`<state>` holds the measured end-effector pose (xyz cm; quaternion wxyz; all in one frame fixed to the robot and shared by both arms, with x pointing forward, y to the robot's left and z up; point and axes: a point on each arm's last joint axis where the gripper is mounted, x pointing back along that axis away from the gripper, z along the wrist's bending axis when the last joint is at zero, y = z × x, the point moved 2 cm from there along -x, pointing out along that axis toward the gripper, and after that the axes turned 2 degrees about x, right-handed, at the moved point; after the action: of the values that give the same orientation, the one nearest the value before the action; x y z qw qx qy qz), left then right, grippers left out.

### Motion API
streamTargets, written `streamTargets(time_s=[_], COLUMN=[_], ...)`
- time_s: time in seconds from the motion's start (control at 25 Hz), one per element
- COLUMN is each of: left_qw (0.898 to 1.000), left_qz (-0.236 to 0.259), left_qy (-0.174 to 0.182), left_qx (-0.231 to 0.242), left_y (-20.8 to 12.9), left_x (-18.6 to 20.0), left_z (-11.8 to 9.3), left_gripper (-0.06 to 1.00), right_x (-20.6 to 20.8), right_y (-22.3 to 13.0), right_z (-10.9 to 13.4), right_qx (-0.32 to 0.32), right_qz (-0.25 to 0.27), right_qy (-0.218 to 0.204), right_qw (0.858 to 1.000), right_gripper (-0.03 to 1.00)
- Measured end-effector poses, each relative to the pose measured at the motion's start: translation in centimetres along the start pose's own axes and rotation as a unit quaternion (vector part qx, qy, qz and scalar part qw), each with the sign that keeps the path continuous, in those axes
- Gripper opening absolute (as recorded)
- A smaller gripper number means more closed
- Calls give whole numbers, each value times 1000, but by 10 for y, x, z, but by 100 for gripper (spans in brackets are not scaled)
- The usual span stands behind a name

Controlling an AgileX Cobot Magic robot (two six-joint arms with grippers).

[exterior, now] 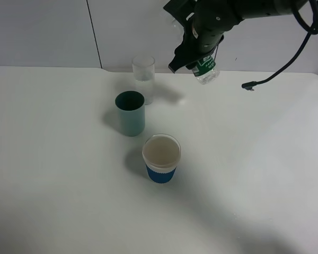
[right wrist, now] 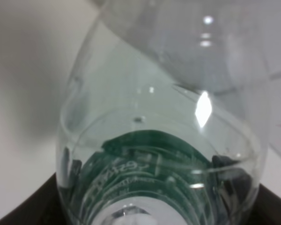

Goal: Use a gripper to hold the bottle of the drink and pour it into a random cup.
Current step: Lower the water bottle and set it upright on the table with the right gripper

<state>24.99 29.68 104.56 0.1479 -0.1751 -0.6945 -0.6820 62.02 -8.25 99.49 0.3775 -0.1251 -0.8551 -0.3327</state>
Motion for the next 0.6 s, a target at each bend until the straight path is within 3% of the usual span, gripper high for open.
streamTargets(time_s=[0.2,0.6], left_qw=[1000,1000], left_qz=[0,0], left_qy=[0,0], left_qx=[0,0], left_y=[0,0], left_x=[0,0], left_z=[0,0], left_gripper=[99,99], right_x=[7,17], right_y=[6,-31], right_z=[6,5], right_qx=[21,9], right_qz=[-45,-189], right_qy=[53,63], right_qw=[997,980], right_gripper=[56,56])
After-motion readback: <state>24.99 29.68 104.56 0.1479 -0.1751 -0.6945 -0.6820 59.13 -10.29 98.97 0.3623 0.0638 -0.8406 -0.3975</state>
